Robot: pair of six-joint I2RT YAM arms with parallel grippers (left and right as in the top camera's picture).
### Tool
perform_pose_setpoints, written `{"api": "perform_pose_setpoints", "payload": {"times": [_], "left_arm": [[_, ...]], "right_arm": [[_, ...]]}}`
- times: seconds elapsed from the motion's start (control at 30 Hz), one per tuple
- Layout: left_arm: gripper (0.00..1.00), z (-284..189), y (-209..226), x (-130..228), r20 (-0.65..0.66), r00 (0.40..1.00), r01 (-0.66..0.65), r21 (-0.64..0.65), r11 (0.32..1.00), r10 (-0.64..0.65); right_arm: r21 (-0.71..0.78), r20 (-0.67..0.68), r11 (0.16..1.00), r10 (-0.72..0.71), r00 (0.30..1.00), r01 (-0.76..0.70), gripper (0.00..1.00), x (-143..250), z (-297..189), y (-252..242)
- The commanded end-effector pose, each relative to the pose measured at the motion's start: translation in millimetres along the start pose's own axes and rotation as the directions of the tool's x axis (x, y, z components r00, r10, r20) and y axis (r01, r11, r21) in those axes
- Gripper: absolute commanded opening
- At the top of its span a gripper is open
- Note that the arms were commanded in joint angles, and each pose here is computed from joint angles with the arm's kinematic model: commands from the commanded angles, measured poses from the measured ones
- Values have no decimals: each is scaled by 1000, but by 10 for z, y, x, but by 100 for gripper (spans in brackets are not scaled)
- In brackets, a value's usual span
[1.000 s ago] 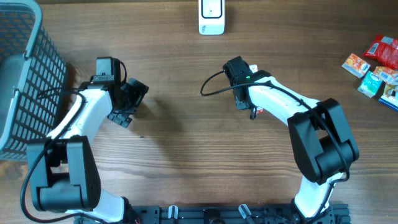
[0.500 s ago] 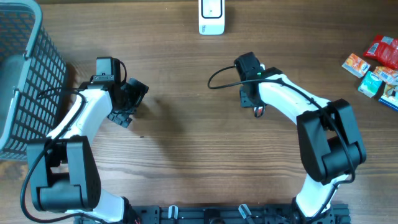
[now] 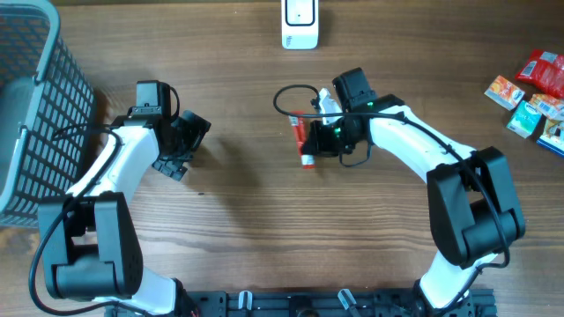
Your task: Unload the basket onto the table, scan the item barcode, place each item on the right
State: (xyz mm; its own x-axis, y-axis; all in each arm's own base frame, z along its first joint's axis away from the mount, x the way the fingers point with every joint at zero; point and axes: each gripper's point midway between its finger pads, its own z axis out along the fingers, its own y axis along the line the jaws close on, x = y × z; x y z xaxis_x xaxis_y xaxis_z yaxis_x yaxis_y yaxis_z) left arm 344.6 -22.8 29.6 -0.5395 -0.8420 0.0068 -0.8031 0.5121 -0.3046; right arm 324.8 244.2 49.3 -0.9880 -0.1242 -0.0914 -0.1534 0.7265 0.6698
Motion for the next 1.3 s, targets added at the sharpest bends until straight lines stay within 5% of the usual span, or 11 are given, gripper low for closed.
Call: {"api": "perform_pose_setpoints", "payload": {"times": [0.0, 0.2, 1.1, 1.27], "left_arm": [[100, 11, 22, -12, 12, 1000, -18, -12, 1000, 18], [100, 11, 22, -12, 12, 1000, -18, -12, 1000, 18], [100, 9, -72, -56, 28, 1000, -11, 27, 1000, 10], [100, -51, -229, 410, -230, 973, 16, 135, 991, 16]], "right_arm": [[-295, -134, 948, 85, 987, -121, 4, 327, -15, 458], [-497, -273, 834, 114, 955, -242, 4, 647, 2, 687], [-566, -281, 772, 148, 948, -288, 4, 454, 67, 1256], [-564, -271, 775, 153, 950, -285, 4, 438, 74, 1248]]}}
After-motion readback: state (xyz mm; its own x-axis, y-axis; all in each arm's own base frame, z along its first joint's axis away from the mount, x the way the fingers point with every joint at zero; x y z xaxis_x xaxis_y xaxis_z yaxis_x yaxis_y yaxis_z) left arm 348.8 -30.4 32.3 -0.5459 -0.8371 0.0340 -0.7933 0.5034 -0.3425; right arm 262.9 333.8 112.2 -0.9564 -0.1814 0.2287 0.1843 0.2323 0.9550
